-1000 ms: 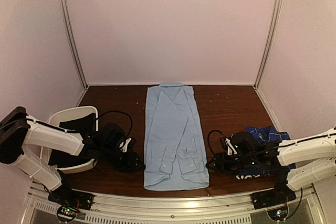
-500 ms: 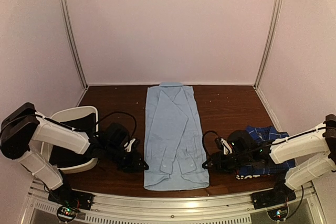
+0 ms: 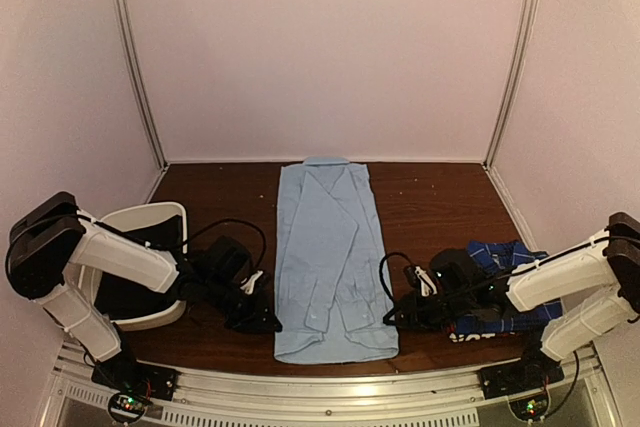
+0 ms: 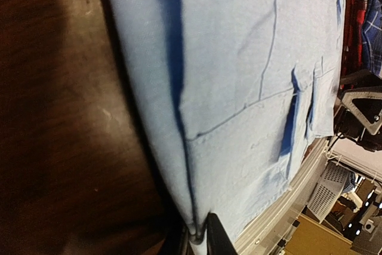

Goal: Fold and stack the long sleeve shirts
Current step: Pick up the rectangle-folded shirt from the center of the board.

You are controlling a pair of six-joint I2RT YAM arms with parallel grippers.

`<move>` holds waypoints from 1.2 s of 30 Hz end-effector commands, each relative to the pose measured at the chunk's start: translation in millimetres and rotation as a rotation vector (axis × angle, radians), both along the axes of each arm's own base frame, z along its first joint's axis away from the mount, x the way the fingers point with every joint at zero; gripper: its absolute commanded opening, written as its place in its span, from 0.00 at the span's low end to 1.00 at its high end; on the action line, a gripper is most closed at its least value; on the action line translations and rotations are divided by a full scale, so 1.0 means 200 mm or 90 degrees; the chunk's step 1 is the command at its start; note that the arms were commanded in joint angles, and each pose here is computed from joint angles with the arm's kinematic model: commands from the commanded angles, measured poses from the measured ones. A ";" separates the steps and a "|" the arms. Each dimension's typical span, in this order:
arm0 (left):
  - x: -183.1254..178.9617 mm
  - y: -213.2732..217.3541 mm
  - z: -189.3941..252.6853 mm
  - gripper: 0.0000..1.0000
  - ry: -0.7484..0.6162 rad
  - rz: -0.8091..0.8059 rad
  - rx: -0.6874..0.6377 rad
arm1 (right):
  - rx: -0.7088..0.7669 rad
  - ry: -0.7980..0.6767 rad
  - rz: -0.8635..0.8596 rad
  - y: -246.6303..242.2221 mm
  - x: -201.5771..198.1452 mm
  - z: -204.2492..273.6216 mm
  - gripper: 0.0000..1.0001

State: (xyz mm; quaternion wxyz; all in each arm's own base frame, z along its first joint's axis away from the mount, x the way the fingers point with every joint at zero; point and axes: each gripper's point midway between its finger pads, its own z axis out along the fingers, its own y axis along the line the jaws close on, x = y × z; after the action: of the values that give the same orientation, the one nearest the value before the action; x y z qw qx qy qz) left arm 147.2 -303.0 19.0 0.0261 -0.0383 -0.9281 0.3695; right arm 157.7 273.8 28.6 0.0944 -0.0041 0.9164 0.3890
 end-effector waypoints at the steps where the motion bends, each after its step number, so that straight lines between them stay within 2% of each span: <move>1: -0.05 -0.02 0.00 0.10 0.027 -0.018 -0.006 | -0.001 0.013 0.012 0.00 -0.03 -0.04 0.33; 9: -0.08 -0.02 0.01 0.00 0.038 -0.023 -0.012 | 0.011 0.019 0.014 0.01 -0.06 -0.04 0.19; 13: -0.10 0.00 0.01 0.00 0.044 -0.027 -0.006 | 0.022 0.020 0.021 0.03 -0.09 -0.03 0.06; 16: -0.14 0.03 0.01 0.00 0.049 -0.029 0.001 | 0.034 0.017 0.025 0.05 -0.11 0.00 0.00; 25: -0.16 0.06 0.10 0.00 0.034 -0.032 -0.014 | 0.071 -0.010 0.016 0.08 -0.09 0.14 0.00; 31: -0.04 0.01 0.23 0.00 0.003 -0.011 -0.049 | 0.087 -0.053 -0.012 0.10 0.02 0.29 0.00; 36: 0.15 0.00 0.39 0.00 -0.025 0.036 -0.118 | 0.117 -0.080 -0.041 0.12 0.17 0.40 0.00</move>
State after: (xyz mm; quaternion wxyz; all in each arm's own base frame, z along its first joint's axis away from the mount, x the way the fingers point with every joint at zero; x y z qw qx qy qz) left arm 142.1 -294.9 58.9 0.0358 -0.0289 -0.9160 0.3985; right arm 163.6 293.9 85.9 0.1241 0.0007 0.8813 0.4559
